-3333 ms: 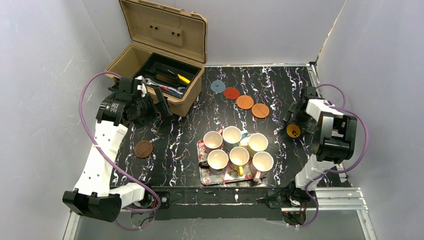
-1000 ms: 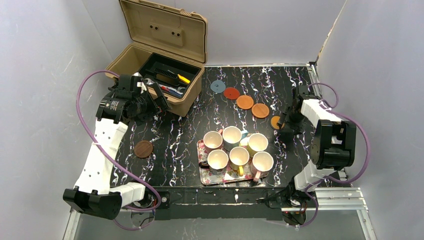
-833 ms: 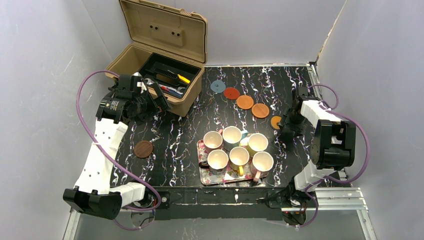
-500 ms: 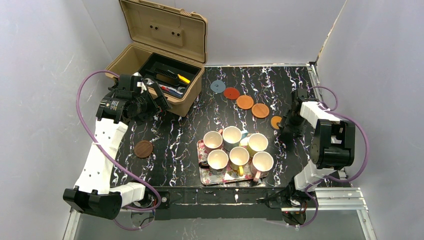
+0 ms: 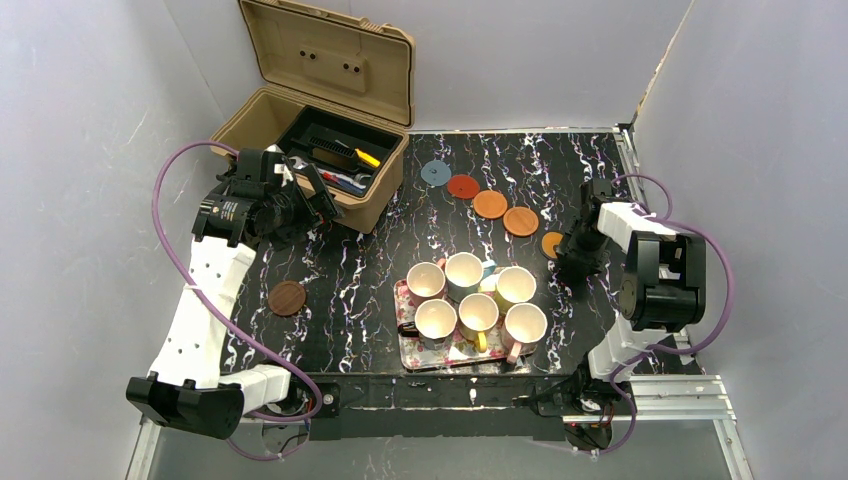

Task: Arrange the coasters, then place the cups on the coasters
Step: Move the coaster to the center of the board.

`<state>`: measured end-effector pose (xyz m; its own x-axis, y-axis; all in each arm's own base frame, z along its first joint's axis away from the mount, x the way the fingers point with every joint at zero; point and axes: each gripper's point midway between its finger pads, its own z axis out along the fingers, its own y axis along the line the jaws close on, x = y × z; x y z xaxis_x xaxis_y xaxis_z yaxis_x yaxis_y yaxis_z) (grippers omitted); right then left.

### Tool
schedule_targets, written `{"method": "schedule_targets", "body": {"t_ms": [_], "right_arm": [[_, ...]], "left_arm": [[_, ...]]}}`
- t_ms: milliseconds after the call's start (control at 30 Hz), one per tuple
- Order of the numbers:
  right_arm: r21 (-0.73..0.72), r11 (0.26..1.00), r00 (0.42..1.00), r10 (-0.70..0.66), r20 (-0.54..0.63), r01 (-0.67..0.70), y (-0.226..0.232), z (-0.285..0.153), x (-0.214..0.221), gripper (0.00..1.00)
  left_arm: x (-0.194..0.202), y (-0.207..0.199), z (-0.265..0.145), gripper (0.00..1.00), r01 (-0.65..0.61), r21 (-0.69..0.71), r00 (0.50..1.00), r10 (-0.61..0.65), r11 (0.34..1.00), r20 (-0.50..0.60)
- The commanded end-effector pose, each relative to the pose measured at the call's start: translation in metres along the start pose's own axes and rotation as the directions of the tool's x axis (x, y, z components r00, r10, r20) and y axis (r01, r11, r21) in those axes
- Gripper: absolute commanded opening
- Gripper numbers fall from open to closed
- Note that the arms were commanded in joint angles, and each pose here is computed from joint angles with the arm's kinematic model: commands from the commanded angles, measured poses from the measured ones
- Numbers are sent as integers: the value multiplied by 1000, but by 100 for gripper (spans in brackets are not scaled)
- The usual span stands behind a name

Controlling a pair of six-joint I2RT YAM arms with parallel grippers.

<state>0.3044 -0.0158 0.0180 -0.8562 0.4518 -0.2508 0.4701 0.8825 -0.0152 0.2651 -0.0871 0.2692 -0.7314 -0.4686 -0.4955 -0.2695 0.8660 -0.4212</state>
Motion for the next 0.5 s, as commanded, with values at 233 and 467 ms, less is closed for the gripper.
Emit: {"method": "schedule_targets", "body": {"t_ms": [233, 467], "right_arm": [[-26, 999, 999, -31, 39, 32, 16, 9, -15, 68], [-23, 998, 998, -50, 28, 50, 19, 14, -15, 67]], "left_arm": [[5, 3, -3, 98, -1, 0, 1000, 1, 1000, -3], [5, 3, -3, 98, -2, 2, 1000, 2, 1000, -3]]}}
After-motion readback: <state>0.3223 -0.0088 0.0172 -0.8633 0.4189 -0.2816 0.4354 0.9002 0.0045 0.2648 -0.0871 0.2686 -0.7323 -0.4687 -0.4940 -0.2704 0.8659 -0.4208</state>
